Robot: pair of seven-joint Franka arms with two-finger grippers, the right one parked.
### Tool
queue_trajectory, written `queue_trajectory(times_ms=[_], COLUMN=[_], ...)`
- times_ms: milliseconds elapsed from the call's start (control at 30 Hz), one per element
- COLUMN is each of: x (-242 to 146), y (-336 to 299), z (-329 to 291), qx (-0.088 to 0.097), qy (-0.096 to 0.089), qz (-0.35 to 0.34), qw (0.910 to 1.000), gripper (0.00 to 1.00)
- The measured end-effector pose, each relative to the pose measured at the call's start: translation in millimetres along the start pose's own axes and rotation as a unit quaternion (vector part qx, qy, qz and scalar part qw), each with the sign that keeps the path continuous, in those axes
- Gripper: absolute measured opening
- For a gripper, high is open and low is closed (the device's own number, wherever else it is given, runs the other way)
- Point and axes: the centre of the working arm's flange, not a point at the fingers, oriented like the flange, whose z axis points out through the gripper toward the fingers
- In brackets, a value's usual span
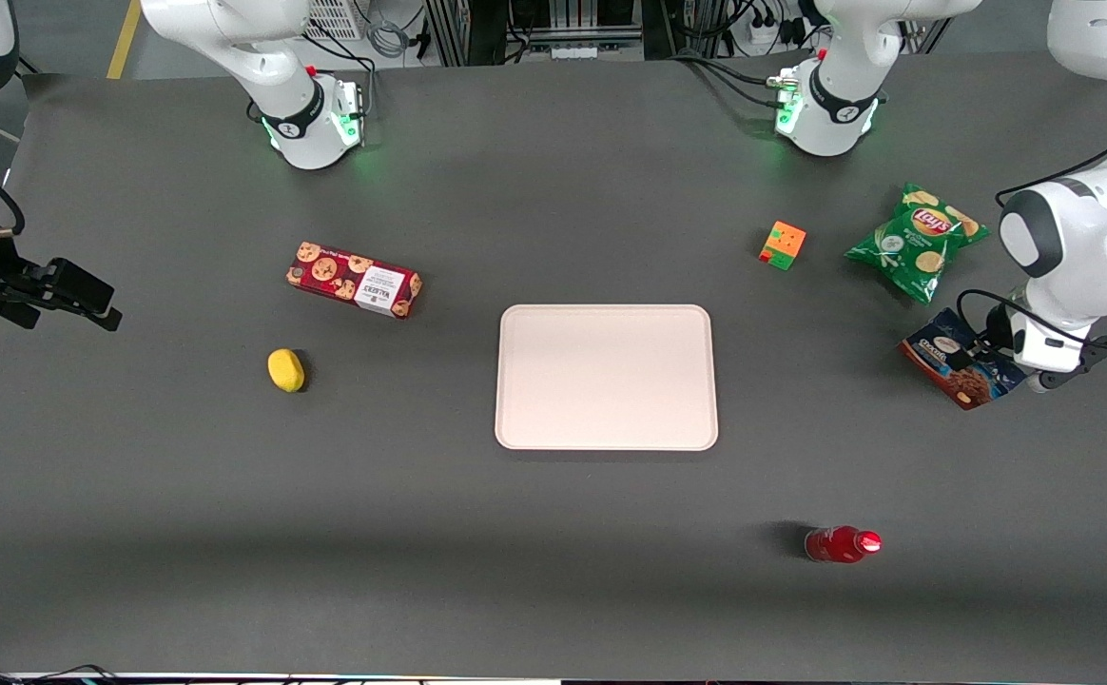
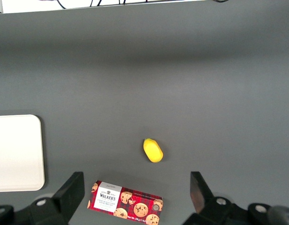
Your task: Place cookie box on tray
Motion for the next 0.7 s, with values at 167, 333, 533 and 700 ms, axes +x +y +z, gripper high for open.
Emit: queue_trajectory(times_ms=[167,333,533,700], x=[-0.2,0.1,4.2,20.6], y=[1.1,1.9,12.3,29.5], z=[0.4,-0.3,-10.9,-50.8], qx=[0.000,-0.001,-0.005,-0.007], qy=[0.000,0.001,0.005,-0.014], qz=[0.002,0.004,0.017,0.043], qw=[1.0000,1.0000,0.9998,0.9989], gripper=[0.51,0.29,0.16,0.16])
